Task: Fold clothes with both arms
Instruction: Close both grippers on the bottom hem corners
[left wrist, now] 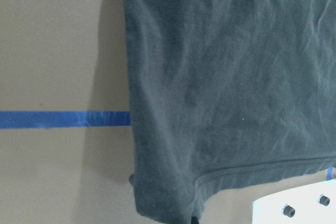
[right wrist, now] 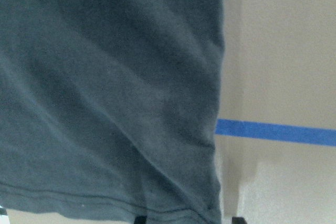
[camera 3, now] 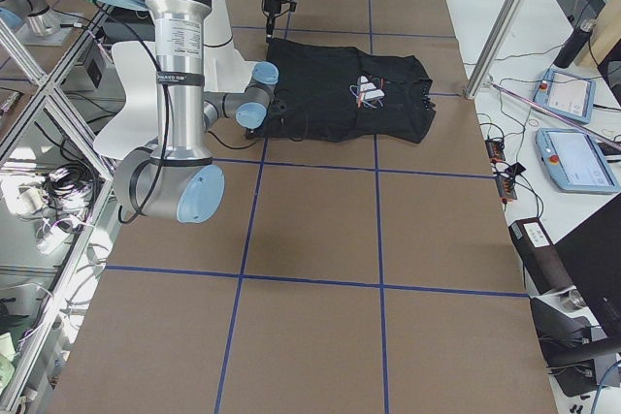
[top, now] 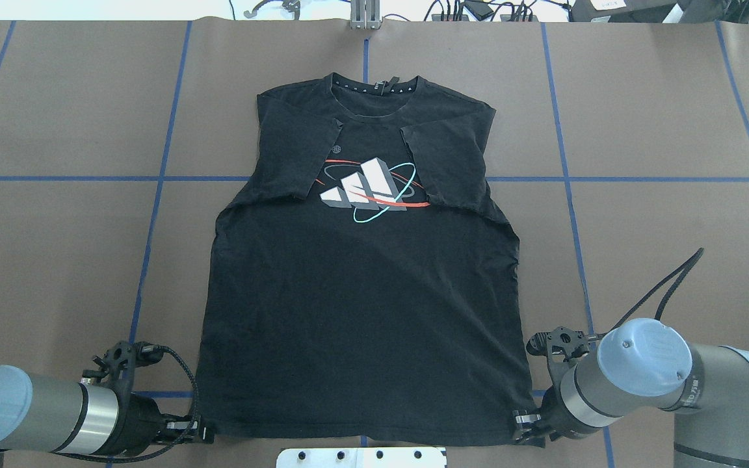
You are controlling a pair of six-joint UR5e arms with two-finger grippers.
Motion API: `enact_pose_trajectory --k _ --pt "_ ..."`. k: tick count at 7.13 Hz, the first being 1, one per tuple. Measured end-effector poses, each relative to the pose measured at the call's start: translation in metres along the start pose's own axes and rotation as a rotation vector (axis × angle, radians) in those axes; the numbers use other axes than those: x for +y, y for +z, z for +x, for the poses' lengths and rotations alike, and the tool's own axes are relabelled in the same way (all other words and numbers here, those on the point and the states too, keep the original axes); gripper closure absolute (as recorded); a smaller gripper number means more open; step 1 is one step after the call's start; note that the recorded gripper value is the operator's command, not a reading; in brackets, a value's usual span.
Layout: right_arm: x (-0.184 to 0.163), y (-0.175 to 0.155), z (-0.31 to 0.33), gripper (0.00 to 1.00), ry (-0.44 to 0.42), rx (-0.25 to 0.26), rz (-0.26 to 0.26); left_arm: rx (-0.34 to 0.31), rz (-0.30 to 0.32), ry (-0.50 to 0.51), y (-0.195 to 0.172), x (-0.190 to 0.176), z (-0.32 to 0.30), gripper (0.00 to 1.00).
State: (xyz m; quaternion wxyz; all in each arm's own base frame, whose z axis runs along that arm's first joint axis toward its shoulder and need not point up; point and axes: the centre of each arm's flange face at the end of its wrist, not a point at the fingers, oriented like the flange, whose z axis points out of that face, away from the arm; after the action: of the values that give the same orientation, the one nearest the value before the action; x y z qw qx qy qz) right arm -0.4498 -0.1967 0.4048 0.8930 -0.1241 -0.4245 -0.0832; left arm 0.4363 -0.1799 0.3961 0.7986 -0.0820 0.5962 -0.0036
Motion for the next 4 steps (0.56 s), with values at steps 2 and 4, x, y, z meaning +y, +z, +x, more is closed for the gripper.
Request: enact_pose_trajectory --k 2,4 --pt "0.0008 0.0016 0.0004 0.41 0.000 0.004 -0.003 0.001 0.000 0.000 0.0000 0.0000 0.0007 1.00" --pt "0.0015 0.0033 0.0004 0.64 -0.001 0.006 -0.006 0.003 -0.001 -0.007 0.0000 0.0008 0.0016 1.00"
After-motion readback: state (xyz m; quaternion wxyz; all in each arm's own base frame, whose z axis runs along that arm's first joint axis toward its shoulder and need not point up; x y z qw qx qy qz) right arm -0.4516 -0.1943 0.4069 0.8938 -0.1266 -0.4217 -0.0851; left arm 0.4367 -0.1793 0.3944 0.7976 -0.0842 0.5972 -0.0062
